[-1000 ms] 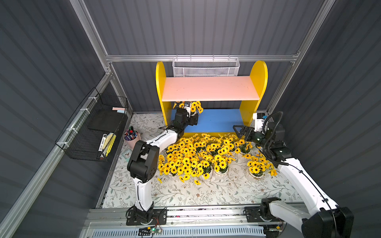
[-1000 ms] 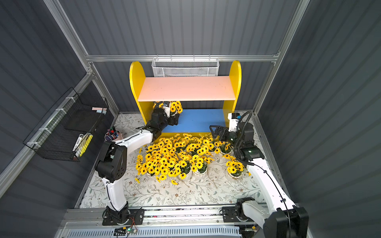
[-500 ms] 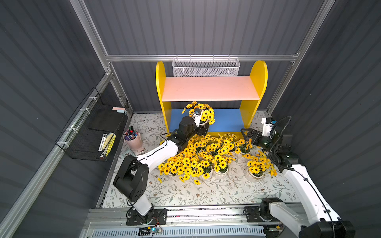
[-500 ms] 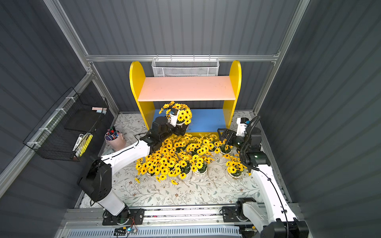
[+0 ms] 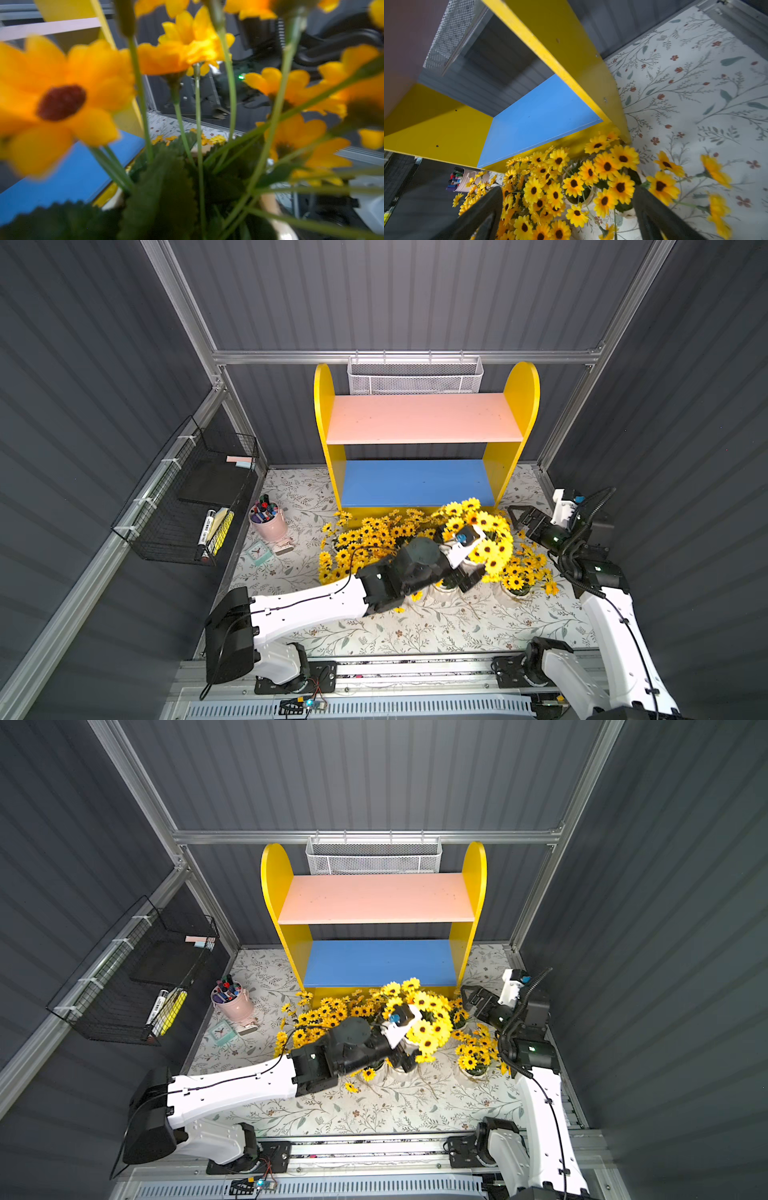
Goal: Take the sunflower pots off the shelves
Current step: Place the sunflower pot at the center of the board.
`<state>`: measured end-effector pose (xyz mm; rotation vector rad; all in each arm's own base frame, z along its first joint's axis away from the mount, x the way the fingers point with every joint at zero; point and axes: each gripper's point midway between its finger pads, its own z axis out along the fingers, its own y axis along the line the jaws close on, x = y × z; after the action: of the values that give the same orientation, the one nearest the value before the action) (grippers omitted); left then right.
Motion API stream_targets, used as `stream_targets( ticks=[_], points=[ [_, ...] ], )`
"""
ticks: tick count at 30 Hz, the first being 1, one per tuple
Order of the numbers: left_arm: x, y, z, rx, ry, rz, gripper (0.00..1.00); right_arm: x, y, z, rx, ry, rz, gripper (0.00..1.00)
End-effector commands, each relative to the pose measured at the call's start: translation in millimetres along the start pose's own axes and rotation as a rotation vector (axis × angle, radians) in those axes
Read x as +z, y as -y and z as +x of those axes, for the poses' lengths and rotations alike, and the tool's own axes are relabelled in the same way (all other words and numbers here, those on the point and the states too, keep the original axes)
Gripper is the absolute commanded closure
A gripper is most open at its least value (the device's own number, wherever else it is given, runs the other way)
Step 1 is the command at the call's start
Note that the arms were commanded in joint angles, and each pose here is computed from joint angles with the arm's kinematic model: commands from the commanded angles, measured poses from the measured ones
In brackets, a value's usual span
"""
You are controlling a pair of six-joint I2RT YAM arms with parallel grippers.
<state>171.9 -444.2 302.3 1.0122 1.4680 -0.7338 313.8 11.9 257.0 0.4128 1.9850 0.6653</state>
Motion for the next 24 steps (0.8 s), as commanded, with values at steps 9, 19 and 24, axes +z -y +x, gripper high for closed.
stream_targets(
  ticks=[9,19,24],
  points=[
    [29,75,85,-0.056,0.045,-0.002,1.00,-13,19,-3,0.101,0.011,-0.011,0.01],
    [66,76,153,-0.030,0.056,-0.081,1.00,-15,14,2,0.109,-0.003,-0.044,0.01],
    [76,67,173,0.023,0.059,-0.149,1.00,-13,11,1,0.115,-0.016,-0.064,0.01]
  ],
)
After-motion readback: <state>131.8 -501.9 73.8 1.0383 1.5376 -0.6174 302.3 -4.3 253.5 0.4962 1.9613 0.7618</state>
